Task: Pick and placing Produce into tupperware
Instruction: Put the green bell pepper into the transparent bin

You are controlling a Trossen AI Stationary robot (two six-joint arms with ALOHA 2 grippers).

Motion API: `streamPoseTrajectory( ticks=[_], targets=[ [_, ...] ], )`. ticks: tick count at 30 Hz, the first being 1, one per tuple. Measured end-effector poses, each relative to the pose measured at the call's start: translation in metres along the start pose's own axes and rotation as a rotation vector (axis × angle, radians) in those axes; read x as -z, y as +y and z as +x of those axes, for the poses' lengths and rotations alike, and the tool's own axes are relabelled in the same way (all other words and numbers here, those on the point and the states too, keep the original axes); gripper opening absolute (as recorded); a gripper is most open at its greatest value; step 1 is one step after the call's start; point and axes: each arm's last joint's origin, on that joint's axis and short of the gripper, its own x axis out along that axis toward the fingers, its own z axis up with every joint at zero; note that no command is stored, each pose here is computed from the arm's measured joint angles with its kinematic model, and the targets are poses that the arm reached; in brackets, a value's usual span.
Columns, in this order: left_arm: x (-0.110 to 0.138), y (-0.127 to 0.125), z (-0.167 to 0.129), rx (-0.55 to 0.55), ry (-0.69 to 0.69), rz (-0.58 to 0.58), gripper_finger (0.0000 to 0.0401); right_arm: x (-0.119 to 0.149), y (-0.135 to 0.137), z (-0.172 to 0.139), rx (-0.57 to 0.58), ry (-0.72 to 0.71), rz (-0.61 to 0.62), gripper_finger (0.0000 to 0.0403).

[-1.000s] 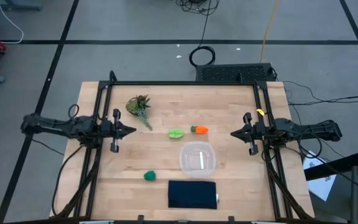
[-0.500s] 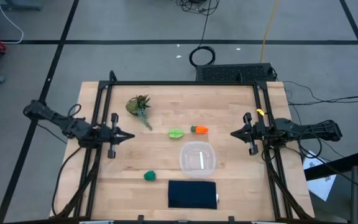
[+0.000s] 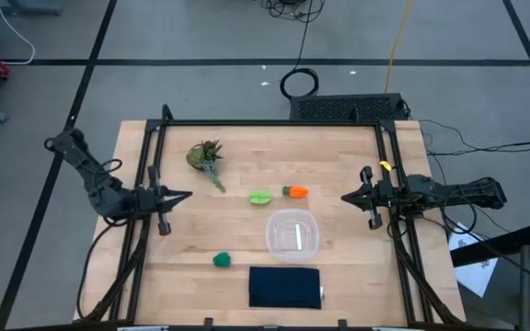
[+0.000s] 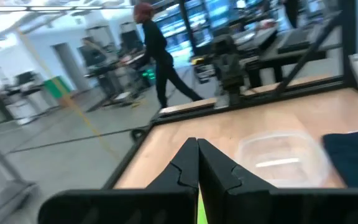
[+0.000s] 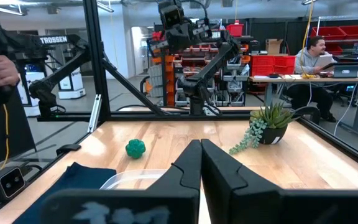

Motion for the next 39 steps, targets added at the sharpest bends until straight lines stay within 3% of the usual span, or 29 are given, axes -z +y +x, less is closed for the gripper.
streamPoseTrajectory(
  ticks=[9, 15, 20, 30, 39],
  targets=[
    [-0.018, -0.019, 0.004, 0.01, 0.043, 0.03, 0.0, 0.0, 0.0, 0.0, 0.0, -0.001, 0.0, 0.0],
    [-0.034, -0.027, 0.009, 0.049, 0.041, -0.058, 0.0, 0.0, 0.0, 0.0, 0.0, -0.001, 0.0, 0.0],
    [-0.041, -0.032, 0.01, 0.154, 0.032, -0.131, 0.0, 0.0, 0.0, 0.0, 0.0, -0.001, 0.0, 0.0],
    [-0.059, -0.032, 0.012, 0.158, 0.023, -0.171, 0.0, 0.0, 0.0, 0.0, 0.0, -0.001, 0.0, 0.0],
    [-0.084, -0.044, 0.021, 0.159, 0.183, -0.13, 0.0, 0.0, 0.0, 0.0, 0.0, -0.002, 0.0, 0.0]
  ],
)
